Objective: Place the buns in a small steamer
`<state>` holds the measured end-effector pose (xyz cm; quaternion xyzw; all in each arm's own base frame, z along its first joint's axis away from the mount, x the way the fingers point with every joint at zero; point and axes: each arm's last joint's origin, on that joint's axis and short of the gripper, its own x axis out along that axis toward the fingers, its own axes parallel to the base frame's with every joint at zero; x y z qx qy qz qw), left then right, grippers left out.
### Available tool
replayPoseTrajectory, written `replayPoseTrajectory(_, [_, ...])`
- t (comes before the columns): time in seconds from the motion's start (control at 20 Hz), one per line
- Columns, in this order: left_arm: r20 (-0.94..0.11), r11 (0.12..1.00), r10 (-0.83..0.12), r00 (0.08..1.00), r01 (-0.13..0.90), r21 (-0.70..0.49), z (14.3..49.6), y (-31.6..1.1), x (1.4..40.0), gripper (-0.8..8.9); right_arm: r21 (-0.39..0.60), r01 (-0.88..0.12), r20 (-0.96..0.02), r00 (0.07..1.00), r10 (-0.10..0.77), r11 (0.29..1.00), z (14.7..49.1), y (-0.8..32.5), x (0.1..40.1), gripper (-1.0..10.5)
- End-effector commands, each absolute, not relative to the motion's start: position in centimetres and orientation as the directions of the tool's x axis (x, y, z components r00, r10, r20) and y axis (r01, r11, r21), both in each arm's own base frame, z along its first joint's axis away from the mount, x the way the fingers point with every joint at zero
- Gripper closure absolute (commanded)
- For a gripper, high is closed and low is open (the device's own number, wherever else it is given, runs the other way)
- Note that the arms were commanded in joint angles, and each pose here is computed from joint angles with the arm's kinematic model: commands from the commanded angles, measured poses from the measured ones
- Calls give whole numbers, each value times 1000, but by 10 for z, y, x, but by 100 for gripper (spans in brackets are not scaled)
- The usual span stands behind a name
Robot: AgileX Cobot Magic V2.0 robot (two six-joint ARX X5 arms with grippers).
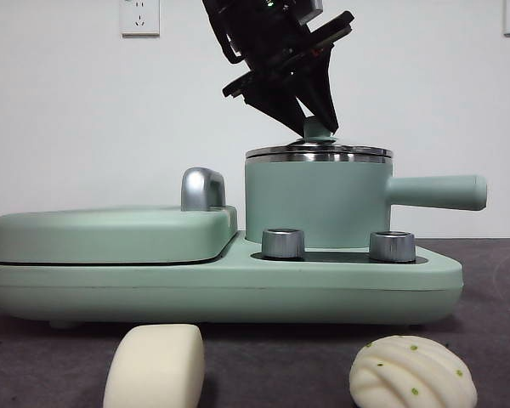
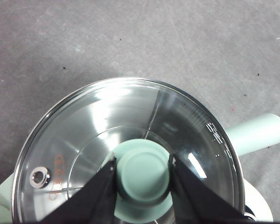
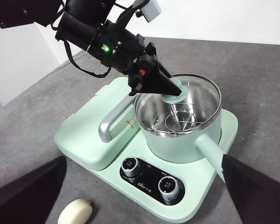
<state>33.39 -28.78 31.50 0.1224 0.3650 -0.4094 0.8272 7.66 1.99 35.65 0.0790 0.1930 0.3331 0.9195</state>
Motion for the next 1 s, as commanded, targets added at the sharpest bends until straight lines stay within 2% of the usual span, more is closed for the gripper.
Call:
replayPoseTrajectory(0.05, [-701,621,-596,391,778,-94,312,-296,336,794,267,-588,-287,707,646,763,361,20,76,393])
replayPoseTrajectory(0.3, [-672,619,-614,413,781,-86,330,-296,336,794,267,-589,-287,707,646,763,361,20,76,393])
replayPoseTrajectory(0.55, [-626,615,-641,444,785,-73,377,-290,329,795,267,-589,-287,707,646,763,361,20,76,393])
replayPoseTrajectory(0.75, [-607,624,-642,468,779,-59,411,-274,324,795,267,-589,-287,707,646,763,361,20,76,393])
replayPoseTrajectory(1.0, [-625,642,-609,488,766,-27,430,-249,325,795,300,-583,-304,692,655,755,360,20,79,397])
